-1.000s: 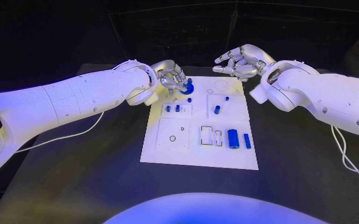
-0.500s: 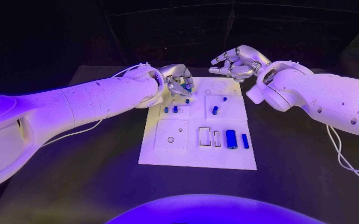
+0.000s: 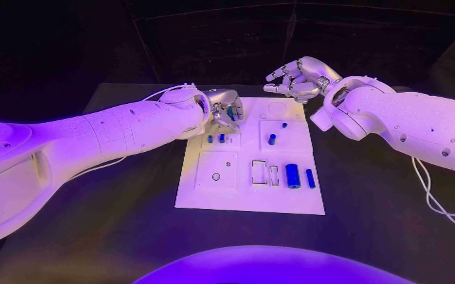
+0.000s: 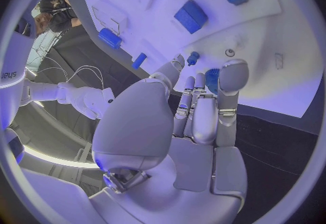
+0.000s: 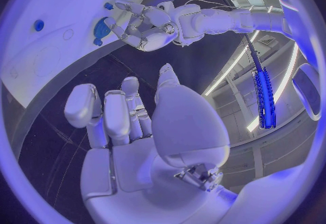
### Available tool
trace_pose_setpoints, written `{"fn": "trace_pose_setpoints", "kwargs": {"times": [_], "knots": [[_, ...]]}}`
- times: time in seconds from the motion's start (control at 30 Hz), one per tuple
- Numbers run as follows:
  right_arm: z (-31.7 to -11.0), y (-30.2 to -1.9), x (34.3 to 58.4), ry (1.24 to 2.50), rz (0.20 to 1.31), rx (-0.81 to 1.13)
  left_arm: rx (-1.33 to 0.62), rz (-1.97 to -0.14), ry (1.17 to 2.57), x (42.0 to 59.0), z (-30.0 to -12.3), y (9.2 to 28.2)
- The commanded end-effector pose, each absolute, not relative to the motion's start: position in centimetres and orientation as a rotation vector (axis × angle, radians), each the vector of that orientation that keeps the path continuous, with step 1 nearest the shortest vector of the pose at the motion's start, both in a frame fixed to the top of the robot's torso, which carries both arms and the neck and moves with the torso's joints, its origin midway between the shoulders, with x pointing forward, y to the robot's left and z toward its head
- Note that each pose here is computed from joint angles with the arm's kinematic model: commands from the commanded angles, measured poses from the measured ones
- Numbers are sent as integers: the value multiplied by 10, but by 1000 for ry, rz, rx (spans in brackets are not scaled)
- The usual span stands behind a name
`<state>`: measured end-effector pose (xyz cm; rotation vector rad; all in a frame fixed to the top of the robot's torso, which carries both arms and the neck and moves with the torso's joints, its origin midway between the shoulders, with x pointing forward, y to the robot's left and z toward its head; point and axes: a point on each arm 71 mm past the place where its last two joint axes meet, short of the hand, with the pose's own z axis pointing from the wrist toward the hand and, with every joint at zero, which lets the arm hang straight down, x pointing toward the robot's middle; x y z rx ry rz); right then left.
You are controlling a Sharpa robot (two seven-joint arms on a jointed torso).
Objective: Assemble the parts on the task board
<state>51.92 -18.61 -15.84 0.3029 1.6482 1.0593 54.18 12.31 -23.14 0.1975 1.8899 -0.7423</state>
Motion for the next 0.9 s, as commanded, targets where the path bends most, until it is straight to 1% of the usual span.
{"fn": "trace_pose_setpoints", "kwargs": {"times": [0.03,0.3,0.9], "knots": [[-157,-184,519,1645,1074,292,237,-689,1921,542,-235,123],[-157,-184,519,1645,1075,291,241,-674,1940,542,-240,120],[-157,-182,519,1647,1079,288,248,-667,1966,543,-244,116]]}}
